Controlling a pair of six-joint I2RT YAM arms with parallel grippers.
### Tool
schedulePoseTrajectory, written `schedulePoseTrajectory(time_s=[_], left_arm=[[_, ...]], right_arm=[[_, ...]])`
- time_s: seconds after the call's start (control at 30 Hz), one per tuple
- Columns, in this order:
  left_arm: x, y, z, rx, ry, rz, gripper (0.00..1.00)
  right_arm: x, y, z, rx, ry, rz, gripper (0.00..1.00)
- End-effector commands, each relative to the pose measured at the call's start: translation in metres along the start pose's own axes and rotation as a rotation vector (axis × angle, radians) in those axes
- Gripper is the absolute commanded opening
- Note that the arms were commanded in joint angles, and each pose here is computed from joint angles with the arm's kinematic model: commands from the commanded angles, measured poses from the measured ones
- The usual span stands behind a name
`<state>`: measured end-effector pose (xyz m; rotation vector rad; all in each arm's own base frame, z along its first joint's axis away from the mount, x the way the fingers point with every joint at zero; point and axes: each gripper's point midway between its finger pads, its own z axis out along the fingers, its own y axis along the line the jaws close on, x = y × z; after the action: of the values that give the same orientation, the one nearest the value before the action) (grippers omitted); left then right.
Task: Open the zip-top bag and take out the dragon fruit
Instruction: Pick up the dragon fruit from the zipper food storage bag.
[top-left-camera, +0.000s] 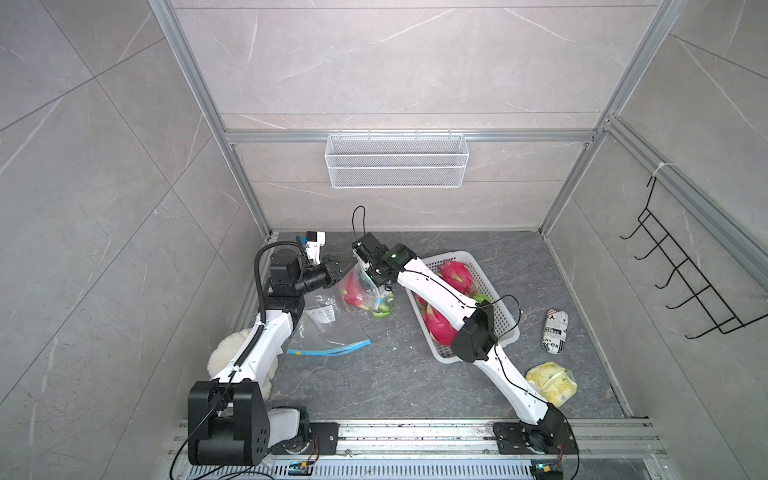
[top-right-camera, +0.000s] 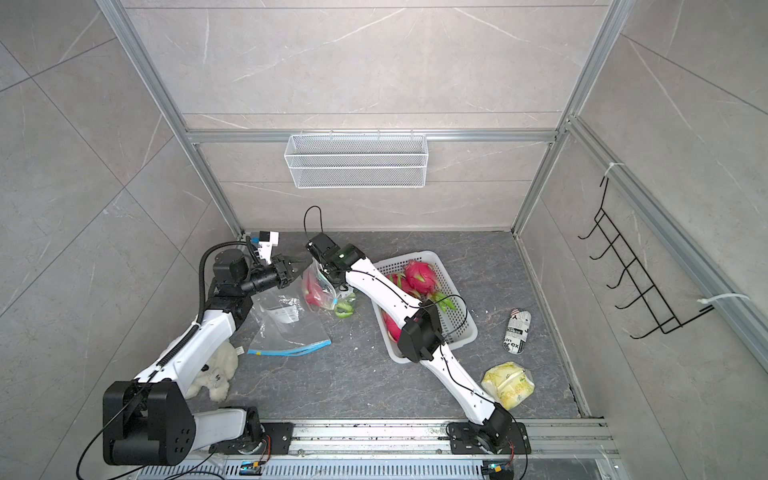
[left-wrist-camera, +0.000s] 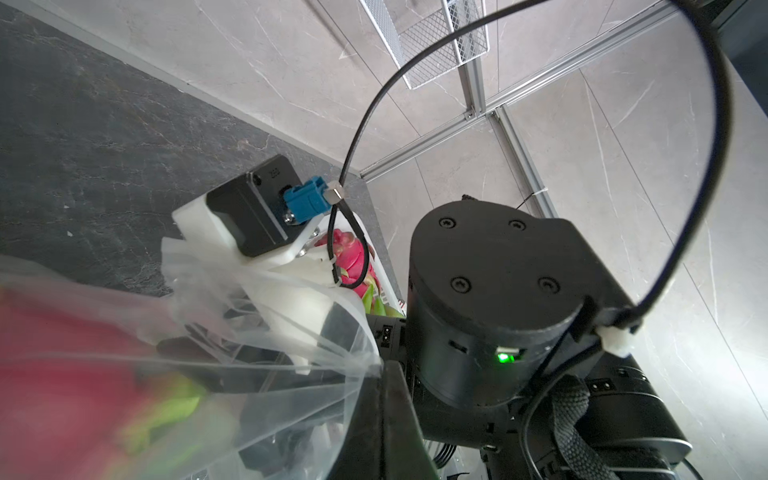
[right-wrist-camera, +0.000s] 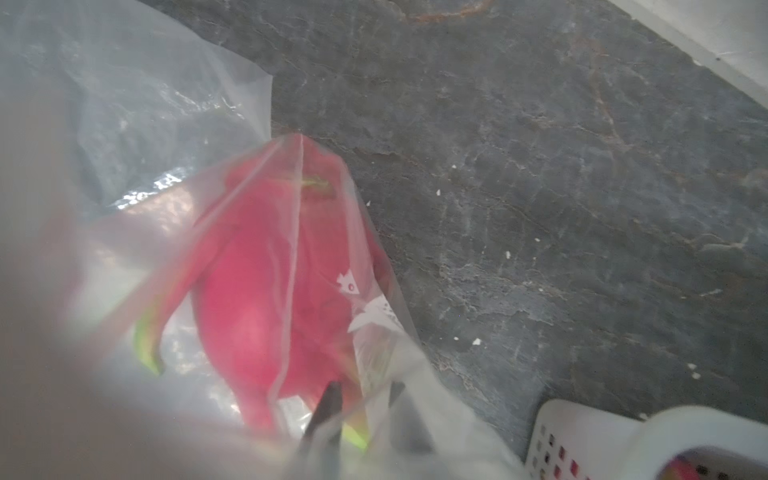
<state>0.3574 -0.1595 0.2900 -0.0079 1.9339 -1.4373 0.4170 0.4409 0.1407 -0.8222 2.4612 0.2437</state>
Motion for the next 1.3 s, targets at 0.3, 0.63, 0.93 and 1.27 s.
schedulePoseTrajectory(time_s=[0.3, 0.63, 0.93, 1.27], left_arm=[[-0.001, -0.006, -0.008, -0.027, 0.005, 0.066, 1.0], [0.005, 0.077, -0.051, -0.302, -0.158, -0.102, 1.0], [0.022, 0.142, -0.046, -0.345, -0.235, -0.287, 1.0], [0.008, 0.157, -0.037, -0.346, -0.264, -0.307, 1.0]], right_arm=[[0.0, 0.052, 0.017, -0.266, -0.001, 0.034, 0.37], [0.012, 0.059, -0.025, -0.357, 0.009, -0.031, 0.33], [0.02, 0.072, -0.048, -0.465, 0.006, -0.006, 0.29], [0.031, 0.088, -0.022, -0.586, 0.096, 0.055, 0.27]])
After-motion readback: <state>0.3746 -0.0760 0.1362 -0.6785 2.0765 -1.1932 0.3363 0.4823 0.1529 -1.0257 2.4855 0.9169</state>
